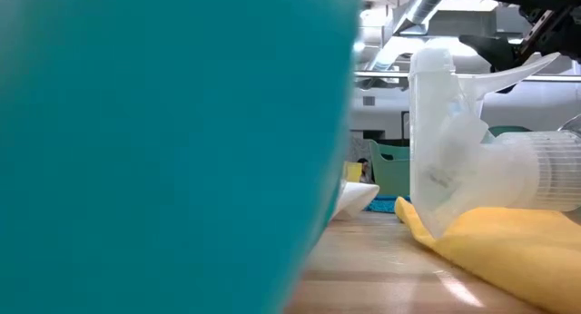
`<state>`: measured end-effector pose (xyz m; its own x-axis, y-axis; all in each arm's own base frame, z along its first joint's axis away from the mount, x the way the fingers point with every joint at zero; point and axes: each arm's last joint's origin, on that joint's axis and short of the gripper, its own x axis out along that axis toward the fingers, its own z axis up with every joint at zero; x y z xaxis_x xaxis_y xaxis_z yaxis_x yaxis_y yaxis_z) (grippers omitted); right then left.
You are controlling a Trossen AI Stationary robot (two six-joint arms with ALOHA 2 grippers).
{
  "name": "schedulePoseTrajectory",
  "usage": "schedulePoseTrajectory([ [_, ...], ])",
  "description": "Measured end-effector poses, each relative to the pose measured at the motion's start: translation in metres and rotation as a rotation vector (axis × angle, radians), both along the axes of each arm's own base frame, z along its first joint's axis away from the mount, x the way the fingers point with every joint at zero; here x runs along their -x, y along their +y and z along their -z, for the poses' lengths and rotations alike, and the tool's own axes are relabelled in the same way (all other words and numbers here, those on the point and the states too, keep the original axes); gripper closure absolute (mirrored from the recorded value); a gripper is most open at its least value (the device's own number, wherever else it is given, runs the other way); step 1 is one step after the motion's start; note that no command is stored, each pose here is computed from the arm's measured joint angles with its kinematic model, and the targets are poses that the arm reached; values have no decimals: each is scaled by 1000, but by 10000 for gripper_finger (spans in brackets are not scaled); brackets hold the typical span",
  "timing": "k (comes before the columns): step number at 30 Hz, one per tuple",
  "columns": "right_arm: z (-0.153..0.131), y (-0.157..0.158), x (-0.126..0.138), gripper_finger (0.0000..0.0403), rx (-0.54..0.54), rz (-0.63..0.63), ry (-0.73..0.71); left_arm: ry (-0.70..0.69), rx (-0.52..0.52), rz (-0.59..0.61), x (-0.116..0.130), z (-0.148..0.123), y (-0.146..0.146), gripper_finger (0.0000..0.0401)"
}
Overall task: Pick & Place Kitchen Items
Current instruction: Put the white cleaning bottle into the top yellow bin
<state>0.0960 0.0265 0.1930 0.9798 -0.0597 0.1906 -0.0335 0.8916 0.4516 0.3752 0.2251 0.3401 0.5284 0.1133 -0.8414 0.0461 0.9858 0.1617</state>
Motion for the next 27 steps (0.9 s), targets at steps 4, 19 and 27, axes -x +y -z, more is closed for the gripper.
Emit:
schedulePoseTrajectory([
  [4, 0, 0, 0, 125, -1, 6, 0, -12, -21, 16, -13, 8, 10, 292],
  [19, 0, 0, 0, 125, 0, 7, 5, 96, 18, -33, -7, 21, 24, 292],
  [27, 1, 0, 0, 125, 1, 7, 8, 85, 105, -108, 10, 23, 44, 292],
])
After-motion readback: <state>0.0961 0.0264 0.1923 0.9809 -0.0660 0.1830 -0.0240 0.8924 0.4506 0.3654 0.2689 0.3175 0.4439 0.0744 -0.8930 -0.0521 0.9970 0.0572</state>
